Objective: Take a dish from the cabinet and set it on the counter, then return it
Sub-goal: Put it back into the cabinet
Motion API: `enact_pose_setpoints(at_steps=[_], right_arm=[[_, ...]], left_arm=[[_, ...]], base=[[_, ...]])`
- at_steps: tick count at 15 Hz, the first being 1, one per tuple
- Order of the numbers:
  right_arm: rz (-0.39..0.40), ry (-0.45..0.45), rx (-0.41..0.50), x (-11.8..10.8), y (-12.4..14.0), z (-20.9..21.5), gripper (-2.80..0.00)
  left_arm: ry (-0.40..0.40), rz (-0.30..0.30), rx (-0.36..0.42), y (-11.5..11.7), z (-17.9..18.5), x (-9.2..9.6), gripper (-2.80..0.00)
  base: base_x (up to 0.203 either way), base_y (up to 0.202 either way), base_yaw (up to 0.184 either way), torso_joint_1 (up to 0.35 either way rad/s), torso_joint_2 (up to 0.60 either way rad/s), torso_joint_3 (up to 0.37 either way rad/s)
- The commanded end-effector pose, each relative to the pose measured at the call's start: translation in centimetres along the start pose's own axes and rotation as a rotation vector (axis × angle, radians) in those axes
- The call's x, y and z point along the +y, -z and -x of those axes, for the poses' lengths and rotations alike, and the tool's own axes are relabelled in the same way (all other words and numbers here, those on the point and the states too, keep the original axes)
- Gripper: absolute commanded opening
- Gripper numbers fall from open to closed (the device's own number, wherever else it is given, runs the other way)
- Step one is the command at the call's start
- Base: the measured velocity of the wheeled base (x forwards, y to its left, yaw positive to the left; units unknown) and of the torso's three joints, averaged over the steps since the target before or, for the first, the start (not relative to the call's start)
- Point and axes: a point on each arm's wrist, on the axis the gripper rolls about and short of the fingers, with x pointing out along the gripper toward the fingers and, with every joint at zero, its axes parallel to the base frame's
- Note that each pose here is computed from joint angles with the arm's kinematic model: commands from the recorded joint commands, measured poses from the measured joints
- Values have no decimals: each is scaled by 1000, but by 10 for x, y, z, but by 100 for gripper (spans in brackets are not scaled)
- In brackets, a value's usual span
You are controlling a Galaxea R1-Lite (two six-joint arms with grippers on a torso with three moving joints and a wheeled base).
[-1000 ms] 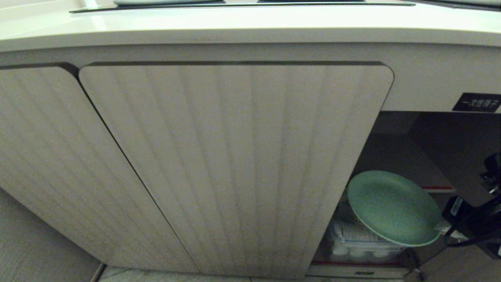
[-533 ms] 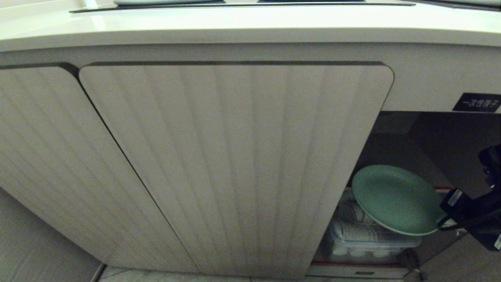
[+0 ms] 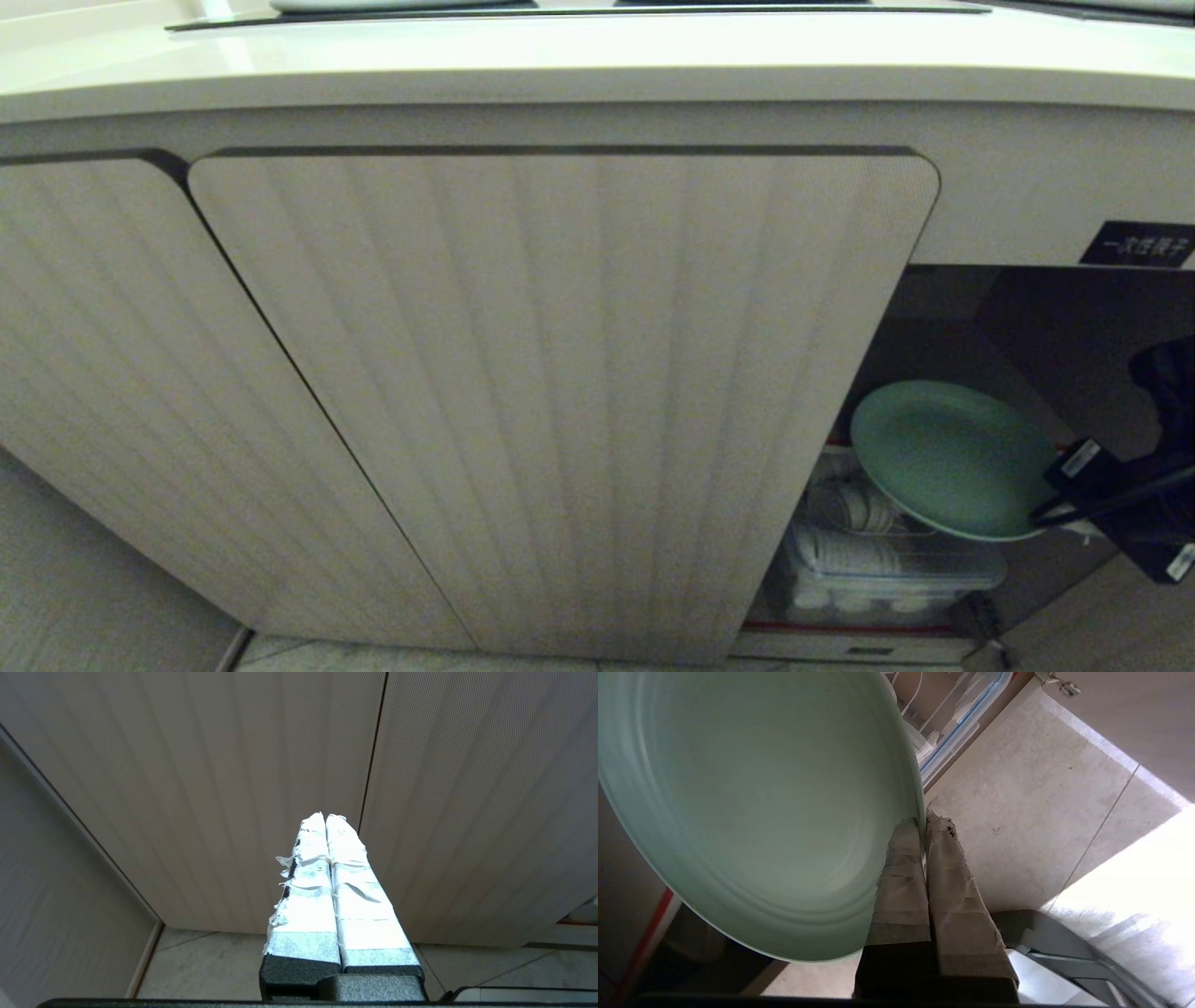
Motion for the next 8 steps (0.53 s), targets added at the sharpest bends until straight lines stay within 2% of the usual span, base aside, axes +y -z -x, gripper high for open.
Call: enact_pose_setpoints(at_steps=[1, 8], right_arm=[[-15, 1, -5, 1, 0, -1, -280], [-83, -3, -53, 8, -2, -1, -280]], left_arm=[[-1, 0, 0, 0, 0, 0, -280], [1, 0, 0, 0, 0, 0, -280]], base=[[0, 0, 0, 0, 0, 0], [0, 0, 0, 0, 0, 0]])
